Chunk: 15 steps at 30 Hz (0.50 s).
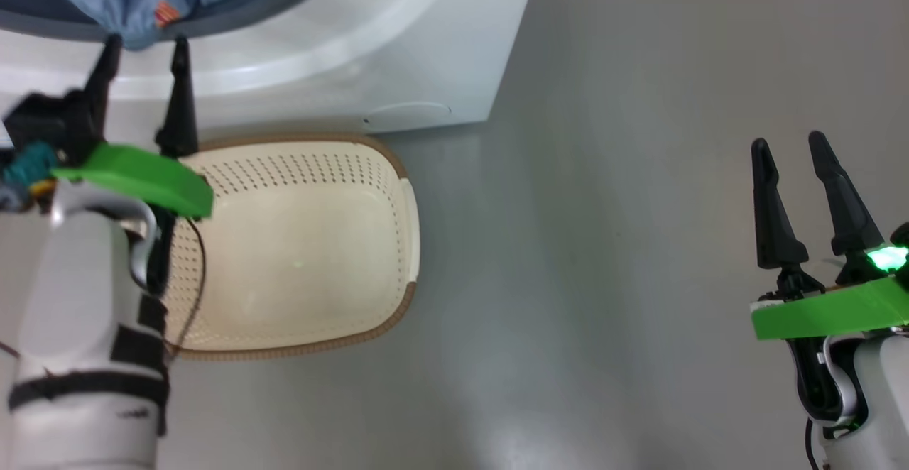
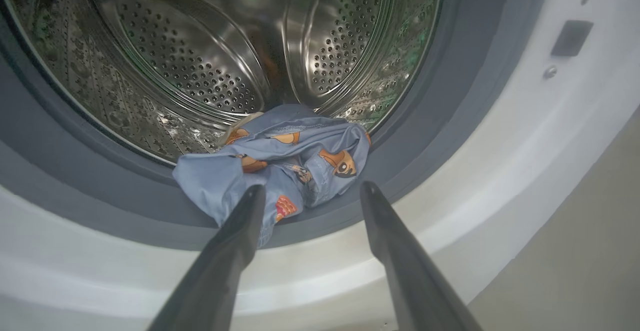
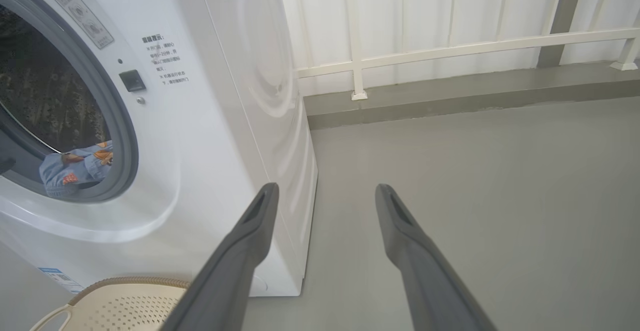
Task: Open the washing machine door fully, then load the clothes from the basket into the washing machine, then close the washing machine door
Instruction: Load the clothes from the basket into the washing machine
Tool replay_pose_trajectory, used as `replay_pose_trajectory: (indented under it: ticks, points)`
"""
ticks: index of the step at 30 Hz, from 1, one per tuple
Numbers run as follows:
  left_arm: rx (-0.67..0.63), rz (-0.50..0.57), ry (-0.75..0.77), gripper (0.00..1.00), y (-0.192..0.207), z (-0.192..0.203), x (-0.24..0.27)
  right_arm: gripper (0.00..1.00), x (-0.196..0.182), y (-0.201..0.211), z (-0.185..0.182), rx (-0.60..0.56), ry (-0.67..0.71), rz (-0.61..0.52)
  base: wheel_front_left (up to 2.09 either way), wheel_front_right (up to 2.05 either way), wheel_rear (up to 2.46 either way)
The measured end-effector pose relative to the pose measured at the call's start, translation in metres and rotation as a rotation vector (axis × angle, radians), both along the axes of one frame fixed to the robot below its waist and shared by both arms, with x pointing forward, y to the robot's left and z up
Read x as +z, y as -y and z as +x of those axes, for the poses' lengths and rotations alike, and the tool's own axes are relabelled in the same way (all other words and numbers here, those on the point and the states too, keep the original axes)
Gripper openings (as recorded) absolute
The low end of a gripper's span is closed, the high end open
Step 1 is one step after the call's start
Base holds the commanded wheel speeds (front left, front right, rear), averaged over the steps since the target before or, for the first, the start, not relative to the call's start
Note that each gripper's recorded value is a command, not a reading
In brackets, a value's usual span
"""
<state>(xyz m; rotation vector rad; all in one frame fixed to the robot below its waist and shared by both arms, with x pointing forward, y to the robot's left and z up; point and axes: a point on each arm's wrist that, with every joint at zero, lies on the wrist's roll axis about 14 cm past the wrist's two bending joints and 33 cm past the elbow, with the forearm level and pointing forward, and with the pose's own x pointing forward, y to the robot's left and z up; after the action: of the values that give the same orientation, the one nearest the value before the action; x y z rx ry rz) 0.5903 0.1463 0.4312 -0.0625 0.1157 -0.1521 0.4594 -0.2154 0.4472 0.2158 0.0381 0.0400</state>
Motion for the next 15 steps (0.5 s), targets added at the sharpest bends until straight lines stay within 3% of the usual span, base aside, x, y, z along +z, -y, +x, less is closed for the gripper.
replay_pose_trajectory:
  ticks: [15]
  points:
    - [-0.029,0.173,-0.119,1.00,0.002,0.065,-0.043,1.00,-0.026,0.016,0.002,-0.046,-0.065,-0.015,0.00,0.00,0.00]
